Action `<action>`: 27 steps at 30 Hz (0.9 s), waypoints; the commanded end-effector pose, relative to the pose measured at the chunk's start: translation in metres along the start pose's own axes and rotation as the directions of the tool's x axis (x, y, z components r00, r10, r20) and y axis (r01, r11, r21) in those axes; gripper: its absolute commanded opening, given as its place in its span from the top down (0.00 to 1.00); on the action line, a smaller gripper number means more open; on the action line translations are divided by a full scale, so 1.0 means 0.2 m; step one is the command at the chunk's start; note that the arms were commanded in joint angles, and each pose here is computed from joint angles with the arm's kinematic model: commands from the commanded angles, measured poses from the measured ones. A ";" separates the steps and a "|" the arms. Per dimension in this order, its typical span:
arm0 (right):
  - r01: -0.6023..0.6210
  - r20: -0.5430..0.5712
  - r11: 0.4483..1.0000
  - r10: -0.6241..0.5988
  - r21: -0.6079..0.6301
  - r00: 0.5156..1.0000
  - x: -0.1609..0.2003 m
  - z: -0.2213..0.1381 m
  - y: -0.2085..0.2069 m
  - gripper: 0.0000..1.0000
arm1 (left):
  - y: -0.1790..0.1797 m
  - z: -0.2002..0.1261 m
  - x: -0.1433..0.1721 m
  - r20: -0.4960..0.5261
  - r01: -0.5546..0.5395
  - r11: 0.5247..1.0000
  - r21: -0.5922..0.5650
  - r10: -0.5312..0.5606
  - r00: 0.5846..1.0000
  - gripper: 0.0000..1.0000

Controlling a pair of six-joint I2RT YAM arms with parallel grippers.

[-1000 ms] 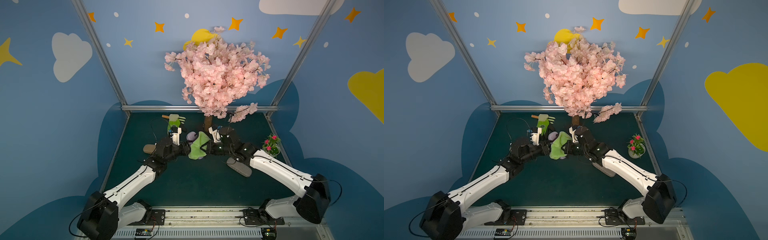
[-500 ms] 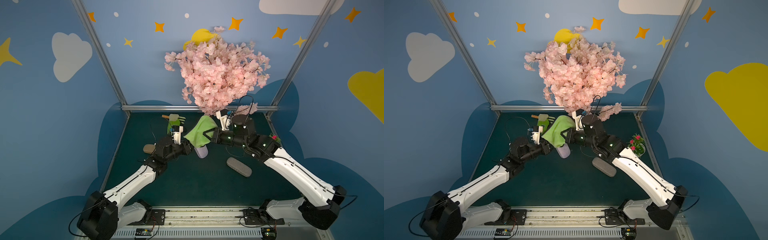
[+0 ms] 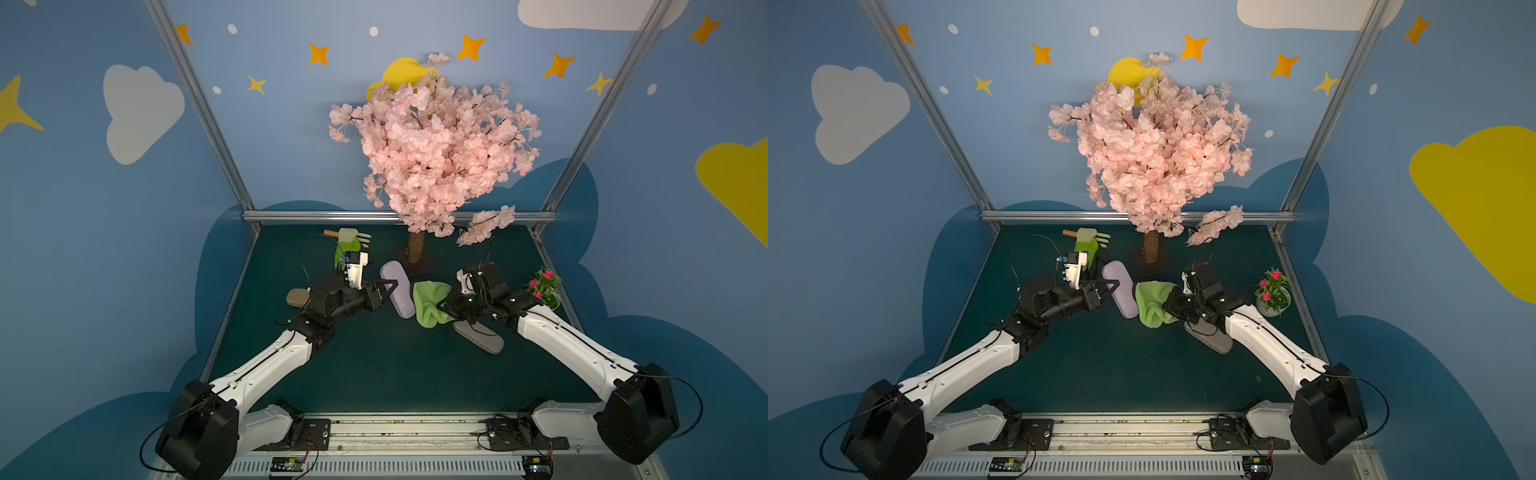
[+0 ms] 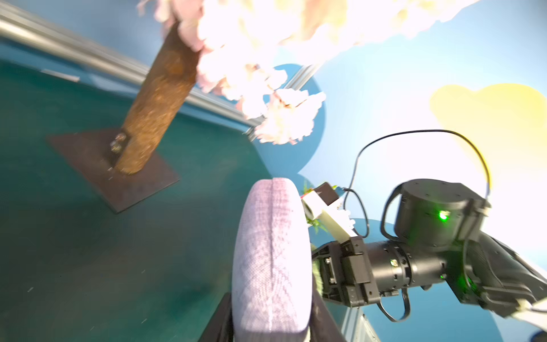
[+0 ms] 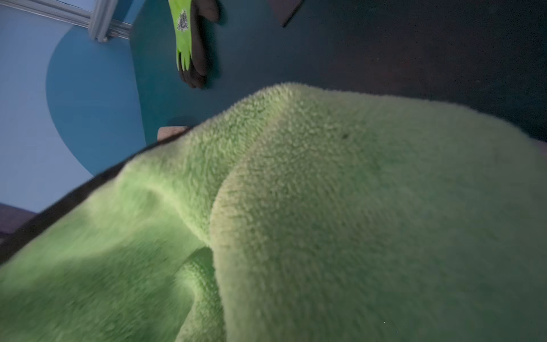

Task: Wipe the eyeglass case
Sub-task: Wipe the dirt from the eyeglass case.

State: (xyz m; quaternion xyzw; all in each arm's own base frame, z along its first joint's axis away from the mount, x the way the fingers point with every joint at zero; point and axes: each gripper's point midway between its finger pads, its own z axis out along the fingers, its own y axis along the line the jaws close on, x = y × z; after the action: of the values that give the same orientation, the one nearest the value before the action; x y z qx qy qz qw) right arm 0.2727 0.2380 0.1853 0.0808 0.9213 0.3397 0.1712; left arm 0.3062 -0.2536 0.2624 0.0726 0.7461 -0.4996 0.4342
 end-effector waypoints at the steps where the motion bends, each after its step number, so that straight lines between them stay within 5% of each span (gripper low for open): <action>1: 0.166 0.127 0.972 -0.146 -0.166 0.981 -0.11 -0.29 0.44 1.00 | -0.13 0.00 -0.08 0.046 -0.059 0.993 0.098 0.054 0.997 0.97; 5: 0.299 0.182 0.911 -0.255 -0.284 0.950 -0.06 -0.32 0.84 1.00 | -0.14 0.03 -0.08 0.041 -0.057 0.991 0.121 0.052 0.998 0.97; 9: 0.218 0.055 0.912 -0.212 -0.349 0.976 0.06 -0.11 0.88 1.00 | -0.18 0.05 -0.10 0.040 -0.068 0.986 0.149 0.063 0.997 0.97; 14: 0.087 -0.012 0.972 -0.092 -0.220 0.996 0.09 0.06 0.48 1.00 | -0.20 0.02 -0.13 0.072 -0.079 0.985 0.155 0.069 0.995 0.97; 18: -0.008 0.023 0.997 0.010 -0.079 1.000 0.04 0.02 0.08 1.00 | -0.17 -0.01 -0.12 0.083 -0.088 0.987 0.137 0.077 0.994 0.97; 22: 0.102 0.133 0.994 -0.107 0.042 0.985 -0.04 -0.19 0.05 1.00 | -0.13 -0.03 -0.11 0.089 -0.093 0.989 0.111 0.083 0.993 0.97; 27: 0.373 0.283 0.927 -0.366 0.031 0.887 -0.12 -0.43 0.52 1.00 | -0.12 0.00 -0.08 0.061 -0.098 0.988 0.117 0.092 0.994 0.97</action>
State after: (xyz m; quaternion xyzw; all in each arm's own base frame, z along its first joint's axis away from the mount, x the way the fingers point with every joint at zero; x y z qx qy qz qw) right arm 0.2692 0.2463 0.2637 0.0205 0.9069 0.3138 0.2803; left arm 0.3029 -0.2570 0.2748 0.0974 0.7188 -0.5184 0.4529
